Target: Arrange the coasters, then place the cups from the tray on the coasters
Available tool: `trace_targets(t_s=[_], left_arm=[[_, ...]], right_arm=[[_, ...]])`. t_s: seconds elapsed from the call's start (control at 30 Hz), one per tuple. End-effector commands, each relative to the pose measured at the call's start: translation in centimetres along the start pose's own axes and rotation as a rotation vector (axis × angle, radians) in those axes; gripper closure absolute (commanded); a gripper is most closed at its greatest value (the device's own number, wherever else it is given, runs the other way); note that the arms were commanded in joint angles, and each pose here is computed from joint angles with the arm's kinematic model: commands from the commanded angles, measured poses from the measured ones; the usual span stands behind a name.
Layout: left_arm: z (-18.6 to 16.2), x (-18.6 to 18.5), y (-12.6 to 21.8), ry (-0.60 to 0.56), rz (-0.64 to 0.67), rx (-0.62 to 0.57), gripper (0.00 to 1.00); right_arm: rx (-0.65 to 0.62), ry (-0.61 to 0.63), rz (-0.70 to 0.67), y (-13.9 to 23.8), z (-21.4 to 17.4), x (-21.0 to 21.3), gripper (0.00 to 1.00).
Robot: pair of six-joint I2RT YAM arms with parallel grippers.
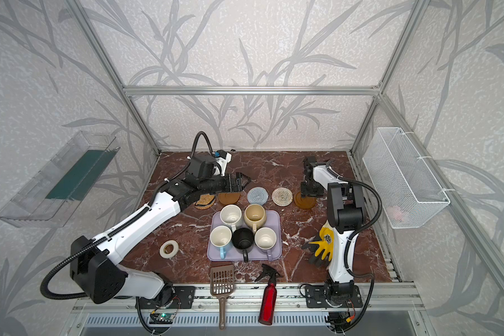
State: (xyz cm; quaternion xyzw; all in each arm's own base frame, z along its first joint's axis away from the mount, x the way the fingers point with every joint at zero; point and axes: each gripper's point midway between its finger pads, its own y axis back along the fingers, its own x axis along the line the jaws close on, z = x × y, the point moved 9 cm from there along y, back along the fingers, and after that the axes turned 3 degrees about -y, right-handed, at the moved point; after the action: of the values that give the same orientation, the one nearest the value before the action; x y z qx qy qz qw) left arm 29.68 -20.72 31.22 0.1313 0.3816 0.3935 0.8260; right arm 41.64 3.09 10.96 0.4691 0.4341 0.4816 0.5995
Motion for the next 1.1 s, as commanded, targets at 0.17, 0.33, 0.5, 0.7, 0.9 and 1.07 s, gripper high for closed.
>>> trace_targets(t_s=[0.17, 0.33, 0.5, 0.7, 0.9, 1.07], left_arm=[[0.0, 0.1, 0.2, 0.010, -0.009, -0.008, 0.01], [0.1, 0.0, 0.3, 0.008, -0.010, -0.011, 0.01], [0.1, 0.1, 0.5, 0.008, 0.000, -0.013, 0.01], [0.2, 0.0, 0.5, 0.008, -0.009, -0.013, 0.01], [0.4, -0.3, 2.1, 0.032, 0.038, -0.025, 0.01], [-0.2, 0.0, 4.3, 0.044, 0.134, 0.006, 0.01]], right_arm=[[-0.061, -0.008, -0.017, 0.4, 0.3, -0.5, 0.40], [-0.026, 0.001, -0.024, -0.5, 0.9, -0.5, 0.40], [-0.039, 0.001, -0.028, 0.0, 0.9, -0.6, 0.40], [-0.066, -0.001, 0.016, 1.7, 0.7, -0.4, 0.40], [-0.146, -0.009, 0.030, 5.5, 0.4, -0.8, 0.37], [-0.207, -0.004, 0.073, 9.3, -0.5, -0.6, 0.22]])
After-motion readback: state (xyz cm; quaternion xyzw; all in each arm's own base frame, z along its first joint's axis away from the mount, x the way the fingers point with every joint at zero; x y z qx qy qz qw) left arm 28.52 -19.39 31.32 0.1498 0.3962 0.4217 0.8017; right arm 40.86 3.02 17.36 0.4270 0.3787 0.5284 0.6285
